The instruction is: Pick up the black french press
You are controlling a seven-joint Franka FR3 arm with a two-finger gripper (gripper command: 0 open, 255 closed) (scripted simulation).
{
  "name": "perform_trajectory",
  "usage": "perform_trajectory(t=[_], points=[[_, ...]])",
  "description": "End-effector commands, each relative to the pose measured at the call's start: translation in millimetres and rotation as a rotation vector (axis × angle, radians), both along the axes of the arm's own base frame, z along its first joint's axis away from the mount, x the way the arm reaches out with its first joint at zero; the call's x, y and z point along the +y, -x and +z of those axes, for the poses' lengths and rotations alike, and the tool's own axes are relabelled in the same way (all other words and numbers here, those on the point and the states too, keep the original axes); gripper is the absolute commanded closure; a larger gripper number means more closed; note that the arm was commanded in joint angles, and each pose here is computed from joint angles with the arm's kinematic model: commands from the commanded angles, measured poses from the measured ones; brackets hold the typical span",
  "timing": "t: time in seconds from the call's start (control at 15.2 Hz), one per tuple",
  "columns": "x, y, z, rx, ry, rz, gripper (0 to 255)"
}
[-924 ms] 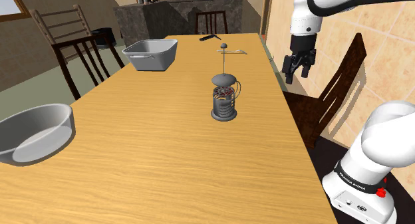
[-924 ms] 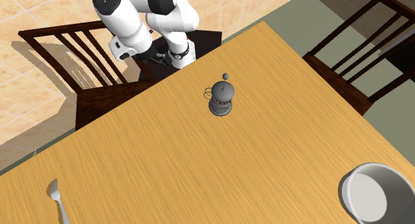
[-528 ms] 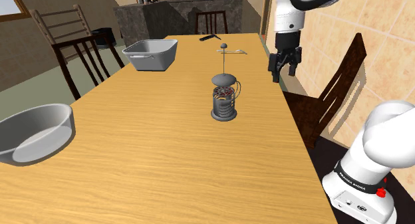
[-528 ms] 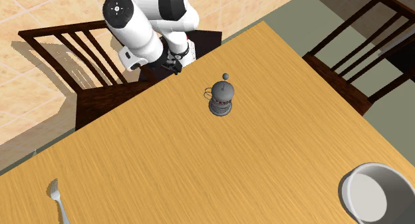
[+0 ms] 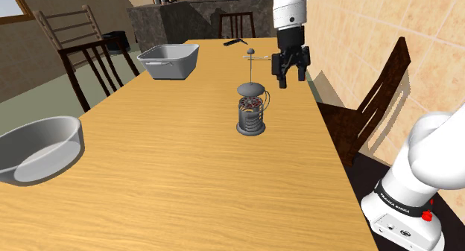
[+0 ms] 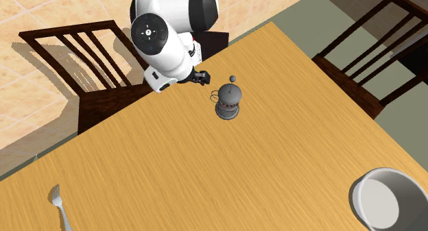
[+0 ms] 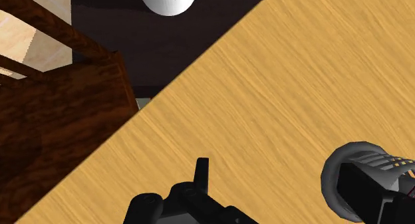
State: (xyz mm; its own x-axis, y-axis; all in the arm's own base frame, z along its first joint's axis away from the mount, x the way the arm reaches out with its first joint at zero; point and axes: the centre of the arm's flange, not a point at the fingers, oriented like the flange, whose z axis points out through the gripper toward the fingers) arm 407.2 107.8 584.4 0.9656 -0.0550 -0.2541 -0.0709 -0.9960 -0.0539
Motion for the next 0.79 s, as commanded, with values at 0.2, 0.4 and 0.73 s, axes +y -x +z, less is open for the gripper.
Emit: perform_trajectory(t=[0.2, 0.4, 0.73], points=[[58.4, -38.6, 13.1, 0.051, -0.019, 0.045, 0], [92.7, -60.1, 21.3, 0.081, -0.030, 0.072, 0], [143.1, -89.9, 32.6, 0.124, -0.046, 0.111, 0]])
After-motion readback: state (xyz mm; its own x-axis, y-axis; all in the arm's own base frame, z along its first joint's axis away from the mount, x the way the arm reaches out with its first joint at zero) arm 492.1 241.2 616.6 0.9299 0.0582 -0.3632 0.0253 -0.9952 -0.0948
